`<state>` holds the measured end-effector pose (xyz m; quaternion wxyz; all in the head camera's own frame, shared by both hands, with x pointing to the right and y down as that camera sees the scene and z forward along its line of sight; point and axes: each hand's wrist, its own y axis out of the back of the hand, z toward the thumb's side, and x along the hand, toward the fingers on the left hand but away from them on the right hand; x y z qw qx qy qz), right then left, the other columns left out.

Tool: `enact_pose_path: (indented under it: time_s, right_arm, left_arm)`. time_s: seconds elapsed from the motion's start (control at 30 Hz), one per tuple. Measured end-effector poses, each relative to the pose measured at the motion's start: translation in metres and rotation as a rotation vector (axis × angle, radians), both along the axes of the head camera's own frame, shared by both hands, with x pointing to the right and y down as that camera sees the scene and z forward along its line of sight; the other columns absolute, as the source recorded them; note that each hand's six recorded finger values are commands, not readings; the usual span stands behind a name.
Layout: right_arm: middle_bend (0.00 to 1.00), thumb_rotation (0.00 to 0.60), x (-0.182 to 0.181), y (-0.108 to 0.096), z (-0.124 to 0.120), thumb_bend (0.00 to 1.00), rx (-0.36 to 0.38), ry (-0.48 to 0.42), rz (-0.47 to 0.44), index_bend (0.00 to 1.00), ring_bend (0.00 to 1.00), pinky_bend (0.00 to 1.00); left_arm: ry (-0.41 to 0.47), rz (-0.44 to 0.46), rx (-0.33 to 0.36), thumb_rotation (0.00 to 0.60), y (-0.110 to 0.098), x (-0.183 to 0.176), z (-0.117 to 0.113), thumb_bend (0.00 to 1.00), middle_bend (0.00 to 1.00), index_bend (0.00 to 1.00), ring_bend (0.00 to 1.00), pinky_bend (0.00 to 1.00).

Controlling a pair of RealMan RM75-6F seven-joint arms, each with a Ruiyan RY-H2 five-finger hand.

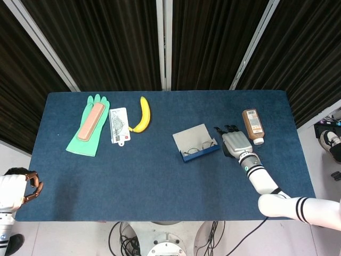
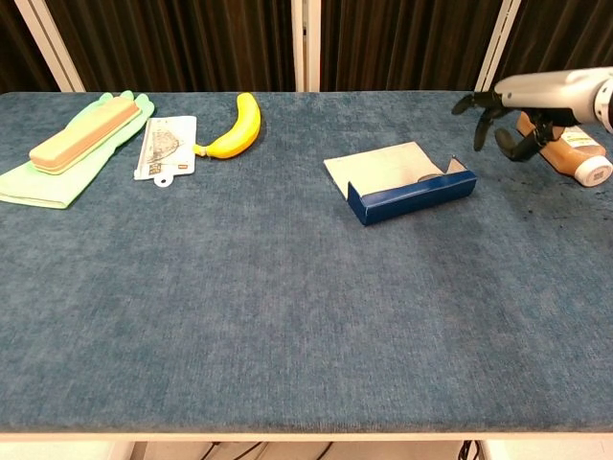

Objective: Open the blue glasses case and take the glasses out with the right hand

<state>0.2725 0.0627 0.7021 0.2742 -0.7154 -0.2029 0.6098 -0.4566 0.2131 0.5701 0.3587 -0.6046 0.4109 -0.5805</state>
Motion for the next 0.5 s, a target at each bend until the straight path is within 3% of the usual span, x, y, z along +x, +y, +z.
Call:
enact_pose_path:
  time_s: [0.23,0.5]
  right_arm:
    - [0.27,0.6,0.01,0.002,0.022,0.78,-0.056,-0.017,0.031,0.0,0.0,0.0]
    - [0.27,0.6,-0.028,0.007,0.034,0.78,-0.075,-0.09,-0.036,0.0,0.0,0.0]
  left_arm:
    - [-0.003,-0.002,0.001,0.6,0.0,0.0,0.0,0.37,0.66,0.66,0.43,0.36]
    - [-0.002,-0.002,0.001,0.6,0.0,0.0,0.0,0.37,0.66,0.66,0.43,0.36]
